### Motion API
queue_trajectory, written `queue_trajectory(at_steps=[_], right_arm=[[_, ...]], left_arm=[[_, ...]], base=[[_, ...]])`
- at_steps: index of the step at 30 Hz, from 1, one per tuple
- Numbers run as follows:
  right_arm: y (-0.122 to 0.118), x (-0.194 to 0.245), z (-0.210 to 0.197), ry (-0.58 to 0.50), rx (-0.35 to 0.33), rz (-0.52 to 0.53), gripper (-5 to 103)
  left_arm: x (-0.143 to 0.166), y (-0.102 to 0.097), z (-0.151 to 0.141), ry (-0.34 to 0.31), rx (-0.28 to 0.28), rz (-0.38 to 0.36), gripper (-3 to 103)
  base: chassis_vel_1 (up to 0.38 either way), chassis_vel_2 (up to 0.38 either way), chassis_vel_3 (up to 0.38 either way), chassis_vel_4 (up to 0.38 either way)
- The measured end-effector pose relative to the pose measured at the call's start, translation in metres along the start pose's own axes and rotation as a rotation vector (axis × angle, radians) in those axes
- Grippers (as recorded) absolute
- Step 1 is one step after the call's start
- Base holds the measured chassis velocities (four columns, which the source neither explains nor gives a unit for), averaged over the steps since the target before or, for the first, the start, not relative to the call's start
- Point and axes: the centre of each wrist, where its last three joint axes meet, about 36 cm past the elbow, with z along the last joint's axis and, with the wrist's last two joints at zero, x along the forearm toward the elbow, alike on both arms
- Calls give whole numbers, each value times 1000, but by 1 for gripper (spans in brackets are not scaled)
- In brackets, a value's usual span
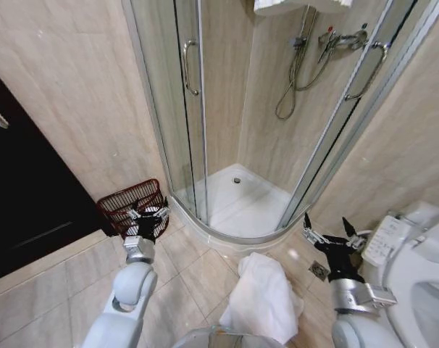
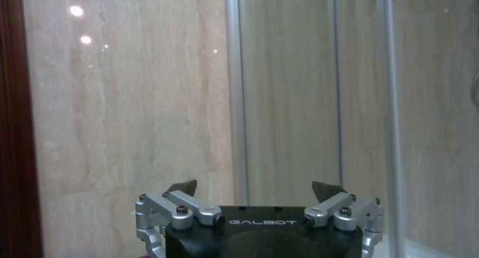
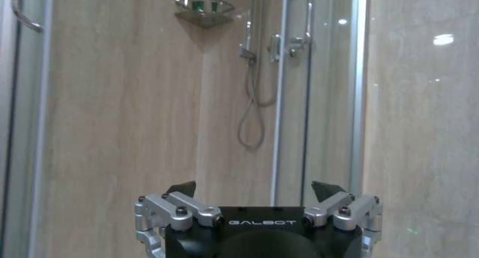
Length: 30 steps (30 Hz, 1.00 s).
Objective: Discard the used towel into the hamper.
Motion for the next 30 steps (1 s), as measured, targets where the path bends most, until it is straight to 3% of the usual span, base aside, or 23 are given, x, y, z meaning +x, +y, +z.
queue_trajectory(at_steps=[13, 30], right_arm=[[6, -2, 6, -38, -6, -43, 100], [4, -5, 2, -48, -20, -33, 100]], left_arm=[[8, 8, -9, -10, 59, 38, 100], [22, 14, -19, -33, 65, 60, 100]], base=[[0, 0, 0, 0], [0, 0, 0, 0]])
